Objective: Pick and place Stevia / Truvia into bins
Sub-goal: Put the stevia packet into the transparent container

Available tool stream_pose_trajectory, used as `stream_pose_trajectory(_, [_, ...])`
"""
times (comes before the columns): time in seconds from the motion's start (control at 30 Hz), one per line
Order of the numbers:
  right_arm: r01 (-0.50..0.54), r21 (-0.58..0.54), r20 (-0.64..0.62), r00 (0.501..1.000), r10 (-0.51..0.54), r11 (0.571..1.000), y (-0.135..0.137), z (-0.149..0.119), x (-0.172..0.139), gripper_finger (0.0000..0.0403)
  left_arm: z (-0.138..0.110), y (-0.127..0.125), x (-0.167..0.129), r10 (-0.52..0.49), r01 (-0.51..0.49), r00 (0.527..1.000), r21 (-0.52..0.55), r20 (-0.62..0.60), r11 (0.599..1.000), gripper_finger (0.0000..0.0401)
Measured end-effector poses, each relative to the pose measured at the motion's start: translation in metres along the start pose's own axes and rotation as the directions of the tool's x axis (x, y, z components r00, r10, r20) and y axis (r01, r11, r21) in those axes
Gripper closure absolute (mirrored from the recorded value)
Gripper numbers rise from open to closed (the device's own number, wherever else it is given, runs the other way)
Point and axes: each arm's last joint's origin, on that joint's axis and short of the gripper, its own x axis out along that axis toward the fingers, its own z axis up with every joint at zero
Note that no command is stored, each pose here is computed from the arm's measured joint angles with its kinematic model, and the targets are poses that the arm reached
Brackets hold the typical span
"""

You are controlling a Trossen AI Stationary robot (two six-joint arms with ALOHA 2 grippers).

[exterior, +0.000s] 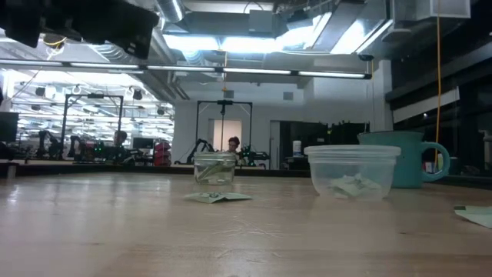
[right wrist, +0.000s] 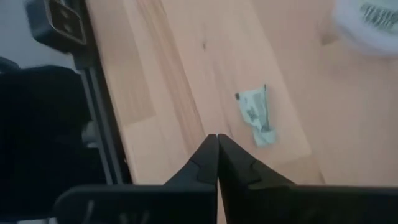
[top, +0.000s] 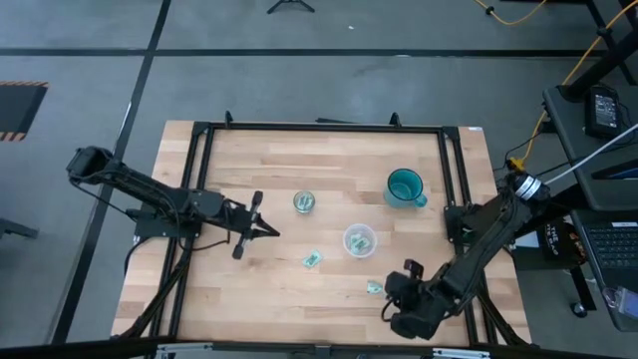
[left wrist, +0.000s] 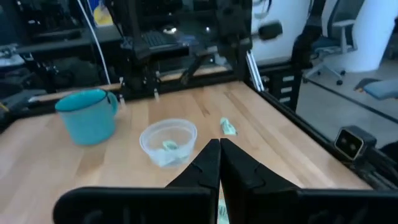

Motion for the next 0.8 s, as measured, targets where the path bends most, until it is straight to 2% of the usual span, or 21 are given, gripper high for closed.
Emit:
stream_pose_trajectory(0.33, [0.087,-0.025,-0.036,0.996,-0.088,0.996,0.008,-0.010,0.029,0.0400,0.002,-0.003,0.000,-0.012,0.012,1.000,0.001,0.018,1.000,0.0398])
stream_pose_trajectory(0.6, [0.147,-0.085,-0.040,0.988,-0.151,0.985,0.002,-0.012,0.030,0.0367,0.002,-0.002,0.000,-0.009,0.008,1.000,0.046,0.017,0.999,0.0399])
stream_pose_trajectory(0.8, [0.172,-0.103,0.002,0.985,-0.173,0.980,0.001,-0.011,0.029,0.0361,0.002,-0.002,0.000,-0.008,0.007,1.000,0.053,0.017,0.999,0.0398])
